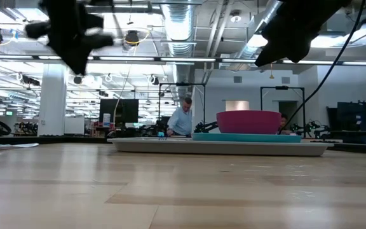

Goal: Set up tray
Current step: Put the blue knife to the left of the blue fork on the brown napkin

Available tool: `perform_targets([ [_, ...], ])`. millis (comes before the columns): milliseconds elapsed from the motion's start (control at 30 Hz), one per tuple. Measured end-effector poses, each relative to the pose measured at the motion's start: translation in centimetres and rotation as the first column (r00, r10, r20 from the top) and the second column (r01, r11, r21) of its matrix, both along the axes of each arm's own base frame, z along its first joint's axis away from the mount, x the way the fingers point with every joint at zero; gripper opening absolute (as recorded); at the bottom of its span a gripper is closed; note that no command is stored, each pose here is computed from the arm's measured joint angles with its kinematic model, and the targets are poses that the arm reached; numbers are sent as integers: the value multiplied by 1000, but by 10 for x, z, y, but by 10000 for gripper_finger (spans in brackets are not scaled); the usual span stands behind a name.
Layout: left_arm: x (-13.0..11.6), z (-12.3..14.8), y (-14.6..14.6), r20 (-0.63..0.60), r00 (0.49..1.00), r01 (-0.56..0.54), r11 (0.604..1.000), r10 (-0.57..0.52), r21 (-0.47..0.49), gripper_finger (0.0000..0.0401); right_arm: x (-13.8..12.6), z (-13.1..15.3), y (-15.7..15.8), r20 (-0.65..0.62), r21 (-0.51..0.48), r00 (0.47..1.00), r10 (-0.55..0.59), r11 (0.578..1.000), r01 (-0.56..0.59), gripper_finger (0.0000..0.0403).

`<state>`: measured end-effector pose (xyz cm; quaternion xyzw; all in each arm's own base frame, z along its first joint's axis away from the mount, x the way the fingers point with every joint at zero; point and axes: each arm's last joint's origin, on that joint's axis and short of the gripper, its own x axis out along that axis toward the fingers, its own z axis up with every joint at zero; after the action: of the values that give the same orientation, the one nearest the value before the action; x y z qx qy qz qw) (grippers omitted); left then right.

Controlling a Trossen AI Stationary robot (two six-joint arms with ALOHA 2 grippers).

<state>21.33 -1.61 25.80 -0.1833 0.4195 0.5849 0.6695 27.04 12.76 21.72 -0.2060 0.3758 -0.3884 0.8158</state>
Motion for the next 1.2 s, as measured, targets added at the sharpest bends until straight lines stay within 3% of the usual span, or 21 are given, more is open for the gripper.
perform_targets([
  [133,-18,-40,-7,-31,987,-162,983,159,-87,80,1,0,0,8,6,1000,0,1000,0,129],
  [367,-40,-94,-7,-6,945,-322,933,326,-161,80,1,-1,1,-6,28,1000,-1,1000,1,129],
  [567,-50,-122,-14,65,923,-354,904,379,-241,80,1,-1,-1,-22,19,1000,4,1000,-3,129],
  [867,-58,-123,-23,65,929,-346,916,365,-202,80,9,-1,-10,-29,10,1000,-5,1000,6,129],
  [1200,-56,-122,-19,68,915,-379,906,397,-186,80,37,0,-34,-5,29,1000,-7,1000,7,129],
])
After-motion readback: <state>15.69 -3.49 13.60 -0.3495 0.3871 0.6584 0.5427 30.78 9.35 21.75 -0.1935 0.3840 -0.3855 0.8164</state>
